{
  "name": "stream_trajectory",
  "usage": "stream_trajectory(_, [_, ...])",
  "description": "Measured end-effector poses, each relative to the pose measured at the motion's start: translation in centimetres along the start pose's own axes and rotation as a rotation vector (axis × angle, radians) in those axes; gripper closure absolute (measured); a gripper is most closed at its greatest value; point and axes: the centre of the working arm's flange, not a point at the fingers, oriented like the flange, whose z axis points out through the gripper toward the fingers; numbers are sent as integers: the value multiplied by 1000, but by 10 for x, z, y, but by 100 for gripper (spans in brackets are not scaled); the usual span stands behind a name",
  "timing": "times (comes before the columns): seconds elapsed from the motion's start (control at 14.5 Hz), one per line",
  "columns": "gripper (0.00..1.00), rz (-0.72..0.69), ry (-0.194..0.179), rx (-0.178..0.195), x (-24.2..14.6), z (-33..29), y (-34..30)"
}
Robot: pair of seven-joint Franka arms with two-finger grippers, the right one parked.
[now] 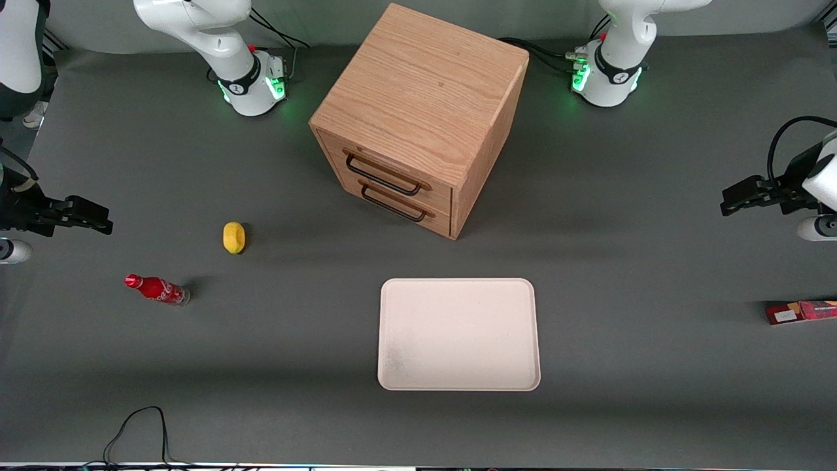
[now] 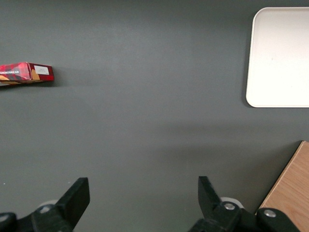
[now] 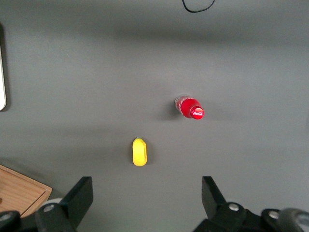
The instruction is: Place red cookie box on tray
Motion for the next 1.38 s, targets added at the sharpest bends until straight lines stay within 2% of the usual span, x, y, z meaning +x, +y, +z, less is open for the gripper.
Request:
stream_trajectory(0.28, [0,0,1,0,0,0,-1])
stream_trajectory(0.48, [0,48,-24,5,2,9,-11])
stream_trajectory(0.69, [0,285,-34,6,10,27,-54])
stream_trajectory(0.97, [0,657,-2,30,31,64,-152])
stream_trajectory(1.24, [1,911,-20,32,44,104,-230])
stream_trajectory(1.38, [2,1025,-8,57,54,113,-252])
